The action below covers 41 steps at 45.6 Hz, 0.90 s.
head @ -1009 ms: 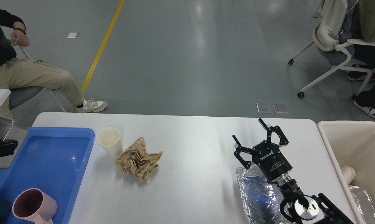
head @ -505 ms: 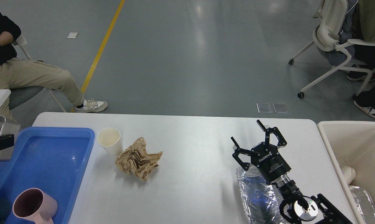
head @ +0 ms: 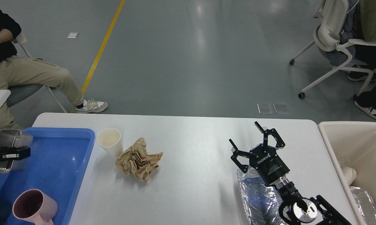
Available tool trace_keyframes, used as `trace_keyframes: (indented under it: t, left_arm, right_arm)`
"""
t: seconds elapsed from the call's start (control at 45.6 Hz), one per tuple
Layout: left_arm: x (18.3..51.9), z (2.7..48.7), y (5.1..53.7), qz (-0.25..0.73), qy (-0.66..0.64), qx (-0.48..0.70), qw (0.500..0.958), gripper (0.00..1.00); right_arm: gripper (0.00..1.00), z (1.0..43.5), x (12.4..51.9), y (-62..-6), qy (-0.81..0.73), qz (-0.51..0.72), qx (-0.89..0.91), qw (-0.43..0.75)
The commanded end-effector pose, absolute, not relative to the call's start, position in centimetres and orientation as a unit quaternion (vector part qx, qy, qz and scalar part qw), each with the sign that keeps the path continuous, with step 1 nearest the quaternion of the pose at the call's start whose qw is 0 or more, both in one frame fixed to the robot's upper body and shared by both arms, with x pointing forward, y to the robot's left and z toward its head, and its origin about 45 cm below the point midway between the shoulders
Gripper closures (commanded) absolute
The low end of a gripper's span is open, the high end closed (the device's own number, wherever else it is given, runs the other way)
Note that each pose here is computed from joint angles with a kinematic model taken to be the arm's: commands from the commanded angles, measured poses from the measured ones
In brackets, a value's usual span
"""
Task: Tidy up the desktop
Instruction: 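Lower the metal tray into the blue tray and open the left gripper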
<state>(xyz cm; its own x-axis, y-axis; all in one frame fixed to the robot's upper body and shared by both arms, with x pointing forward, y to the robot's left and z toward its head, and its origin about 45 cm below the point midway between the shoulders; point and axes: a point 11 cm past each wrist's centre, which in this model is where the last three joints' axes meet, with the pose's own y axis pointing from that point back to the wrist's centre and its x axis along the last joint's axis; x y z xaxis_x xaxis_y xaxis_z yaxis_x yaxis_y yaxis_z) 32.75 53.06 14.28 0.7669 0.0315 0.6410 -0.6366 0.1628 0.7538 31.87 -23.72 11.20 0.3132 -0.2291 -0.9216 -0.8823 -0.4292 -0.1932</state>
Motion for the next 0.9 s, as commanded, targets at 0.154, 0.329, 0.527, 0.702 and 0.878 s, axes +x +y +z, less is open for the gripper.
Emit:
trace_keyframes:
  t: [0.154,0.329,0.527,0.702,0.878]
  left_arm:
    - [33.0,12.0,51.2,0.201,-0.251,0.615,0.72,0.99]
    - [33.1,9.9,49.6,0.183,-0.251,0.621,0.72,0.99]
    - [33.3,8.6,48.5,0.173,-0.25,0.627,0.717,0.99]
    - [33.7,8.7,48.3,0.183,-0.252,0.625,0.716,0.93]
    - [33.9,8.9,48.3,0.199,-0.253,0.619,0.716,0.78]
  right_arm:
    - [0.0,11.1,31.8,-23.8,0.386,0.442,-0.721,0.369]
    - [0.0,11.1,31.8,-23.7,0.386,0.442,-0.72,0.37]
    - [0.0,11.1,31.8,-23.7,0.386,0.442,-0.72,0.37]
    - [0.0,11.1,31.8,-23.7,0.386,0.442,-0.721,0.369]
    - [0.0,11.1,31.8,-23.7,0.386,0.442,-0.72,0.37]
